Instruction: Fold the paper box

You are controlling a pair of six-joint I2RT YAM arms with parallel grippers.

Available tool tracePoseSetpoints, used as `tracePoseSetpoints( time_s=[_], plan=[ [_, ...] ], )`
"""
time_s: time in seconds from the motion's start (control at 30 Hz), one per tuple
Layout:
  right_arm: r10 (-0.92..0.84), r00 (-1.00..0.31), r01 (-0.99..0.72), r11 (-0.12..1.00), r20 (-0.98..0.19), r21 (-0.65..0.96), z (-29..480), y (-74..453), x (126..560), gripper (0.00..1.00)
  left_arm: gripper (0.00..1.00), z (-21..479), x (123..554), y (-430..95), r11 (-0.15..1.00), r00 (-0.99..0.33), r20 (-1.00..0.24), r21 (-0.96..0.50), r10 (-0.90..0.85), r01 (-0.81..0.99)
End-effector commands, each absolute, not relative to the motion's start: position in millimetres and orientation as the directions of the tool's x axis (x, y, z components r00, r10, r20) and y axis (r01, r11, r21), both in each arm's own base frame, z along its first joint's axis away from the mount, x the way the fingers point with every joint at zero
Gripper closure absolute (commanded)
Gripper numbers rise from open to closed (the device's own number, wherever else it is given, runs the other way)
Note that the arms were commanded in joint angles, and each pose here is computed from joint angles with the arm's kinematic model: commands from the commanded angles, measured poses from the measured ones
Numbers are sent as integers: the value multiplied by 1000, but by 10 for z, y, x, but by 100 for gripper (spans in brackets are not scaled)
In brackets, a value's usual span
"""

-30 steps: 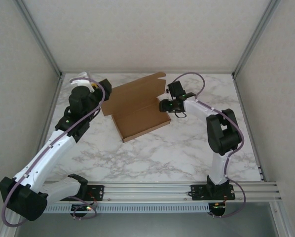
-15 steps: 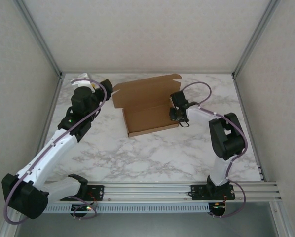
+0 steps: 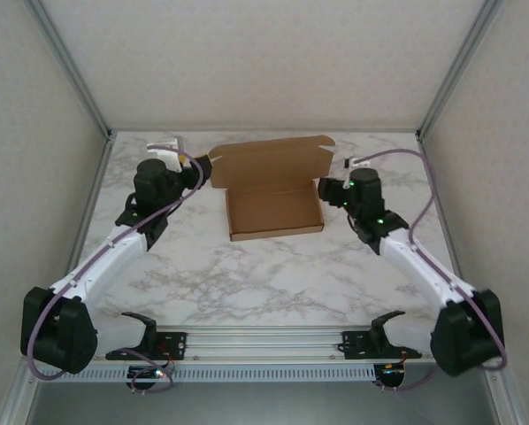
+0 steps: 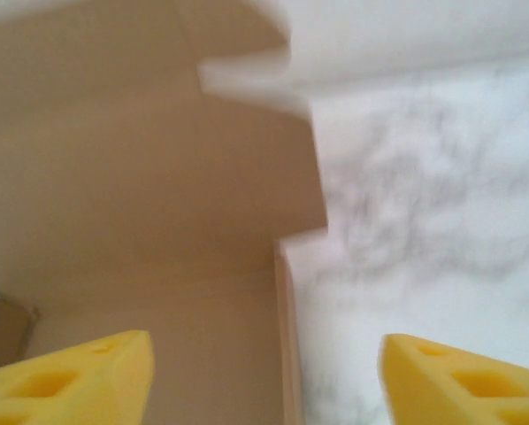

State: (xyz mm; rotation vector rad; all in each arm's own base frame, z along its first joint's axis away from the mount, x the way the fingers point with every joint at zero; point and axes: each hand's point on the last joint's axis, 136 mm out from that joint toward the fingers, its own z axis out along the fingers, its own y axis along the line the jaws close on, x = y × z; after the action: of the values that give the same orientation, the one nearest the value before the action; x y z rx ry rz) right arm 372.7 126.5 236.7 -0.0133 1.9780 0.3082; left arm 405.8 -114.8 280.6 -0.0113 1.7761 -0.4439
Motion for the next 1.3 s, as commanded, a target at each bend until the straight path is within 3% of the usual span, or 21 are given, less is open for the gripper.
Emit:
tracePoseSetpoints(
  time_s=[0.0, 0.13, 0.2, 0.33, 0.5, 0.57, 0.63, 0.73, 0.87, 1.0, 1.17, 1.27],
  plan=[
    [29, -206, -206, 976, -978, 72, 2827, 1221, 3805, 9, 24, 3191, 3926, -1315, 887, -111, -967, -254, -229, 387],
    [-19, -235, -238, 970, -972, 39, 3155, 1286, 3909, 10, 14, 3410, 4025, -1169, 916, -95, -962, -274, -257, 293],
    [34, -234, -200, 976, -972, 82, 3337, 1245, 3947, 10, 14, 3532, 4106, -1022, 940, -91, -960, -278, -265, 199],
    [46, -163, -305, 948, -986, 94, 3681, 1392, 3906, 9, 16, 3829, 4219, -729, 946, -22, -946, -323, -322, 35],
    [-151, -203, -419, 906, -967, -54, 3815, 1574, 3932, 12, 17, 4014, 4356, -844, 966, -53, -969, -246, -243, 76],
    [-160, -229, -418, 907, -960, -51, 3862, 1582, 3964, 13, 16, 4048, 4438, -749, 957, -49, -956, -289, -289, 7],
    [-154, -188, -444, 894, -970, -56, 3928, 1616, 3918, 12, 9, 4056, 4479, -653, 961, -46, -960, -272, -275, -52],
    [-160, -111, -421, 902, -981, -100, 3997, 1571, 3926, 11, 8, 4048, 4365, -793, 984, -9, -987, -161, -161, 76],
    [-231, 37, -526, 823, -972, -215, 3873, 1625, 3914, 10, 11, 3869, 4102, -840, 977, 129, -985, -92, -118, 194],
    [-220, 78, -613, 758, -972, -220, 3439, 1467, 4076, 11, 8, 3229, 4119, -814, 976, 37, -997, -53, -62, 210],
    [-259, 50, -583, 777, -965, -239, 2914, 1274, 4372, 11, 10, 2538, 4126, -951, 916, -100, -995, -40, 0, 399],
    [-248, 23, -574, 790, -969, -216, 2673, 1212, 4526, 10, 10, 2364, 4161, -1002, 902, -110, -993, -18, 33, 431]
  ],
)
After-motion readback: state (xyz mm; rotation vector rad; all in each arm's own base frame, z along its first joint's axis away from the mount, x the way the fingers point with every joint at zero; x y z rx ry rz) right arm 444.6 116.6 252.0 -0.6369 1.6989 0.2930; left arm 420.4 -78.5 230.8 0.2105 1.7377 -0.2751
